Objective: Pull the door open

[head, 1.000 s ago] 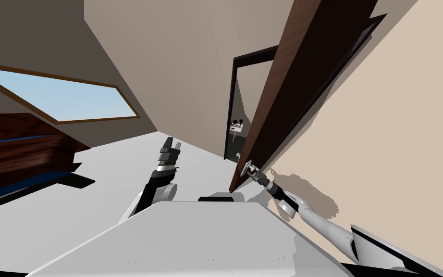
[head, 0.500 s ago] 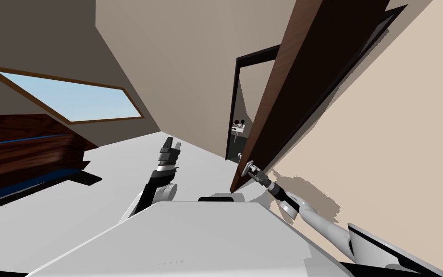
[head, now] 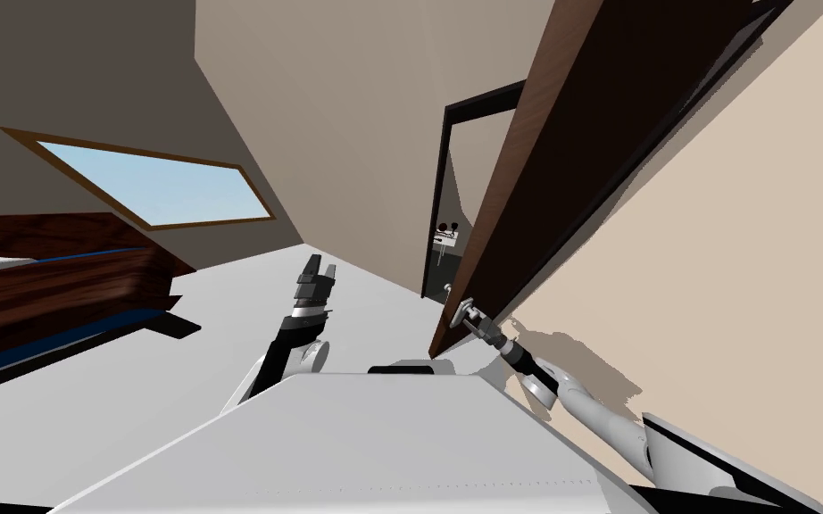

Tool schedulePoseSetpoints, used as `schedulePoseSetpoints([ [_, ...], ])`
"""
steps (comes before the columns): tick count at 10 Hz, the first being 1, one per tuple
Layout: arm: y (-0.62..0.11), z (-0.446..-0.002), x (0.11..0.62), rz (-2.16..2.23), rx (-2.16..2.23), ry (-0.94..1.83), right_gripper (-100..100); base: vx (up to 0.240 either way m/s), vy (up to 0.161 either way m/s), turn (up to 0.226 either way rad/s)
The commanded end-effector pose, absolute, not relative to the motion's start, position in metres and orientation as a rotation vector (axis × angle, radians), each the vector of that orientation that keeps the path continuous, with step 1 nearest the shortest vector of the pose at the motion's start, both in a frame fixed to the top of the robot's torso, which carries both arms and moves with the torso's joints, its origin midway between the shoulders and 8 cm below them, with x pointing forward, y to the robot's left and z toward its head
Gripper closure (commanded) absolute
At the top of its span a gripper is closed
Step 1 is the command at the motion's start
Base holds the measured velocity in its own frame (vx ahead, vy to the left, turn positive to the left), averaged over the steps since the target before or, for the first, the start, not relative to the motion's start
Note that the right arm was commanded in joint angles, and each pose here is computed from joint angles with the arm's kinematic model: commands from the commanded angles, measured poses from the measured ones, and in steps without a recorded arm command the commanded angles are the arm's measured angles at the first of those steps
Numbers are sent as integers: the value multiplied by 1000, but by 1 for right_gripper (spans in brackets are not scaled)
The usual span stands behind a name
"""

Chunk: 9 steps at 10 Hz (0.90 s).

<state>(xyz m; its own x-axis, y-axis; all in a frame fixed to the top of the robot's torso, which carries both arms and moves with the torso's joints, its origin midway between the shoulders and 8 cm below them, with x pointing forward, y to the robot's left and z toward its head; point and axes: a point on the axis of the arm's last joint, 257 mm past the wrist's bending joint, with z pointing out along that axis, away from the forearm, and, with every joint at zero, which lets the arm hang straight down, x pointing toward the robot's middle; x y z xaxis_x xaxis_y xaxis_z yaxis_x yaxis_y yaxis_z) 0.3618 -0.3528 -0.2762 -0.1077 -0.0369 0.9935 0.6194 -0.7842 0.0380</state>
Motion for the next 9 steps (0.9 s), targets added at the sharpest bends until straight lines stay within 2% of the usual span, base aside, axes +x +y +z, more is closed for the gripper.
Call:
schedulePoseSetpoints([
  [1,-333,-286,345,-1892,-1689,-628,100,11,20,12],
  [9,-333,-286,345,-1892,-1689,-628,100,1,3,2],
])
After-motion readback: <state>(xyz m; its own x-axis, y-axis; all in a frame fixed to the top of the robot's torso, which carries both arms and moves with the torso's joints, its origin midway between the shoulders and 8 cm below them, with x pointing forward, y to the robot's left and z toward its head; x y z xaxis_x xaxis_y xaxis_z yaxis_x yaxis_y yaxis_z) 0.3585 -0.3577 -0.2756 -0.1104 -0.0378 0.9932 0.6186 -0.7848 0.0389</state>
